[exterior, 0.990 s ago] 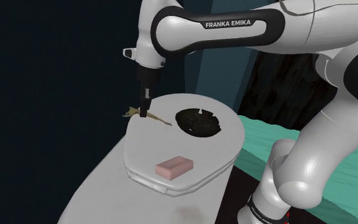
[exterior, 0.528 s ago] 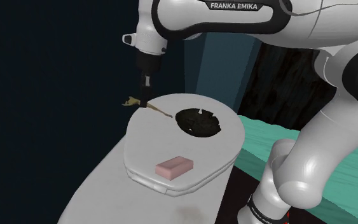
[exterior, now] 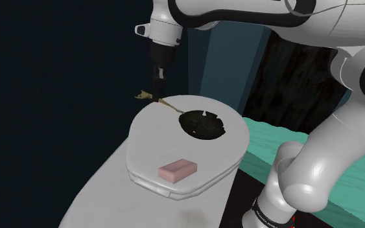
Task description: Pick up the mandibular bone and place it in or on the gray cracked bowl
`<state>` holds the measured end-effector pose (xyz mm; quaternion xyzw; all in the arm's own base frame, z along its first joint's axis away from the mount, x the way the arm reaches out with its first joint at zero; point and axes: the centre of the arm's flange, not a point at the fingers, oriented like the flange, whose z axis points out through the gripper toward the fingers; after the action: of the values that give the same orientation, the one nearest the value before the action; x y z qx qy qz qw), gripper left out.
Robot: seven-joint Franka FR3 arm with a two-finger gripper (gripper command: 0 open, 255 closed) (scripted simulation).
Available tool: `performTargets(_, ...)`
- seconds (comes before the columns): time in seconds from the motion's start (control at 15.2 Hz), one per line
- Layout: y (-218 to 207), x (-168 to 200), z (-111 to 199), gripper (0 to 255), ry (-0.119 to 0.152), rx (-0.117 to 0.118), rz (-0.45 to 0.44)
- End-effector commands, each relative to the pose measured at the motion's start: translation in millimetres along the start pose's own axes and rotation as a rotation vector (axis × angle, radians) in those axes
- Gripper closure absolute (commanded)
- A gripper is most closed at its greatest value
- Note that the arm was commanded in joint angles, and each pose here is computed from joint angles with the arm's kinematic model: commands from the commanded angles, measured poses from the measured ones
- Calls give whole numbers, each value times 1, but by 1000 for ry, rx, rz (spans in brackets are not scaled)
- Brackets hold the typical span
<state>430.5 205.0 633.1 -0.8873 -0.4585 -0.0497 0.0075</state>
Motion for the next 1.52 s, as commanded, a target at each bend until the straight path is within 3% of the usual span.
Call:
performTargets(0.0, 0, -24, -2, 255, 0, 0, 0)
performTargets(0.66, -1, -154, -10, 255, 0, 0, 0)
performTargets(1.45, -3, -160, 53, 255, 0, 0, 0)
